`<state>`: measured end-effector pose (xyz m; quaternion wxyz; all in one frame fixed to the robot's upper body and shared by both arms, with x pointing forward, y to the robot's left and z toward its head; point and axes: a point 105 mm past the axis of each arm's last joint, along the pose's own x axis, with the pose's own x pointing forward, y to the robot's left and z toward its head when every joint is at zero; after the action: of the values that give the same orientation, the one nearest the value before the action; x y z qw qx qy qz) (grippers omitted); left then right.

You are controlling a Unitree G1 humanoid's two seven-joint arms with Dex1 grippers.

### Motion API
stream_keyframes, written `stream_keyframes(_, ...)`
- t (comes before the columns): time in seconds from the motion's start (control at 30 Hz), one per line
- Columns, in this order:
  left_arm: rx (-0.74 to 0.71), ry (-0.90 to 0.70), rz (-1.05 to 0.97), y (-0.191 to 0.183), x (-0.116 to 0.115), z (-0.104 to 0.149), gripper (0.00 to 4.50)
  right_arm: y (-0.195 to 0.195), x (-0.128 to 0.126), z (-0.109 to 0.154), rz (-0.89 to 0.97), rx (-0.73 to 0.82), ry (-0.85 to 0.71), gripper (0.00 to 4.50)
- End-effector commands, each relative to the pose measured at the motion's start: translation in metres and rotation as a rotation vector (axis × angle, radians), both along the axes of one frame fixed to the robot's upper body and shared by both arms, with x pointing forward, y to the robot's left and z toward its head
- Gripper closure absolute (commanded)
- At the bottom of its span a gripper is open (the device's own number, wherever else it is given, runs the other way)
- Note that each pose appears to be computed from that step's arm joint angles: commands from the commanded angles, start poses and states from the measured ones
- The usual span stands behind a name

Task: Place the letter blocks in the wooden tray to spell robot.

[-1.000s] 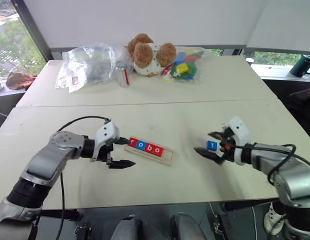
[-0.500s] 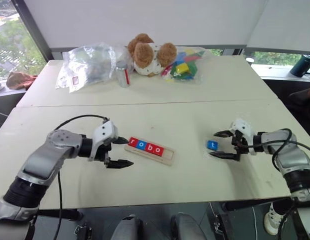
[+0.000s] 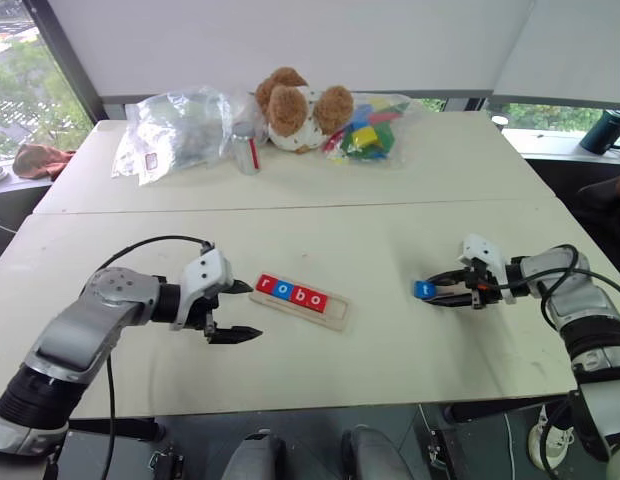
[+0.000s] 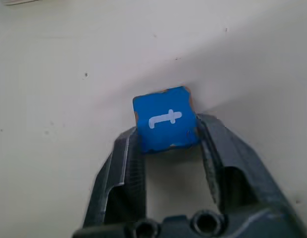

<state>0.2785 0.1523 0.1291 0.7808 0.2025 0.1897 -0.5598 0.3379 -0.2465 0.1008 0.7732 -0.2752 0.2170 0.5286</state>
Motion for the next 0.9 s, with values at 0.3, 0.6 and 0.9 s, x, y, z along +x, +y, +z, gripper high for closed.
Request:
stream_keyframes(0.3,0.017,-0.044,0.009,0.006,0.005,0.010,0.00,0.116,-0.024,0.035,0.020,0.086,-0.069,3.40)
stream_keyframes(0.6,0.016,-0.045,-0.010,0.001,0.008,0.006,0.00,0.160,-0.046,0.025,-0.112,0.061,-0.016,3.40)
stream_keyframes(0.9,-0.017,-0.045,-0.022,-0.008,0.008,0.005,0.00,0.158,-0.044,0.015,-0.143,0.026,0.000,3.40)
